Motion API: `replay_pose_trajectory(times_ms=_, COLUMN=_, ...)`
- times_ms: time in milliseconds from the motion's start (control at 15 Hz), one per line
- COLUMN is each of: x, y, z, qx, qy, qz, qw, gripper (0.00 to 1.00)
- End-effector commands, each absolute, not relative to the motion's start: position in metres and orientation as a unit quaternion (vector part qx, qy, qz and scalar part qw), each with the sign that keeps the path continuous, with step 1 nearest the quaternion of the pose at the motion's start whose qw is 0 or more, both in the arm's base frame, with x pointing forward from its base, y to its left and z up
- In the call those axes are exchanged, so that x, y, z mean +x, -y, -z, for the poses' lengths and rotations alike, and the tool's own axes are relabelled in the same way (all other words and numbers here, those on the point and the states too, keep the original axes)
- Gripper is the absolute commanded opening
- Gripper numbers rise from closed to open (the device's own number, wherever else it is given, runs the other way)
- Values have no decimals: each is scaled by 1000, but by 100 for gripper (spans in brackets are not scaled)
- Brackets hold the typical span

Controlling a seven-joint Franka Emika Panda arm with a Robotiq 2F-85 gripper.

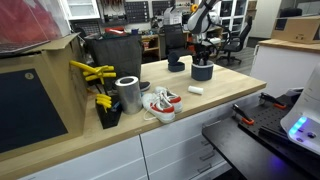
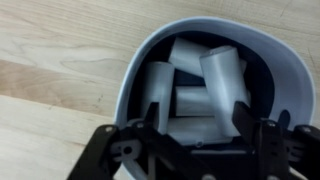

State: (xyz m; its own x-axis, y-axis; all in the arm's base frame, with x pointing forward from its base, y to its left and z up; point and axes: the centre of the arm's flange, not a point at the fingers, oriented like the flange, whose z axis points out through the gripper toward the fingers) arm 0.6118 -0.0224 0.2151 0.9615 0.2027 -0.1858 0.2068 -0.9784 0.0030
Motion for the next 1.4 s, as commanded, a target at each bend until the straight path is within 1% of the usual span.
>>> replay_pose_trajectory(times_ms=0, x=617, y=23, z=-208, qx=990, qy=-100, qz=95, qw=18, gripper=44)
replay_pose_trajectory(times_ms=333, x=617, y=38, z=-220, qx=992, qy=-90, qz=85, qw=13, gripper=7)
replay_pose_trajectory(times_ms=400, x=616, y=38, z=-222, qx=992, qy=-91, qz=83, qw=12, gripper=1)
replay_pose_trajectory(times_ms=733, x=611, y=27, z=-231, qx=992, qy=-101, qz=79, qw=9, gripper=0)
replay_pose_trajectory(times_ms=800, x=610, y=25, z=-234, qx=991, qy=-107, qz=76, qw=10, gripper=10)
replay_pose_trajectory(times_ms=867, x=609, y=21, z=-236, qx=991, qy=-113, qz=73, qw=11, gripper=27)
replay_pose_trajectory(times_ms=1067, x=609, y=14, z=-234, qx=990, qy=-121, qz=74, qw=20, gripper=47)
replay_pose_trajectory(times_ms=1133, x=610, y=14, z=-227, qx=989, qy=-120, qz=80, qw=25, gripper=56)
replay_pose_trajectory(times_ms=1333, x=599, y=16, z=-205, qx=986, qy=-127, qz=99, qw=37, gripper=77)
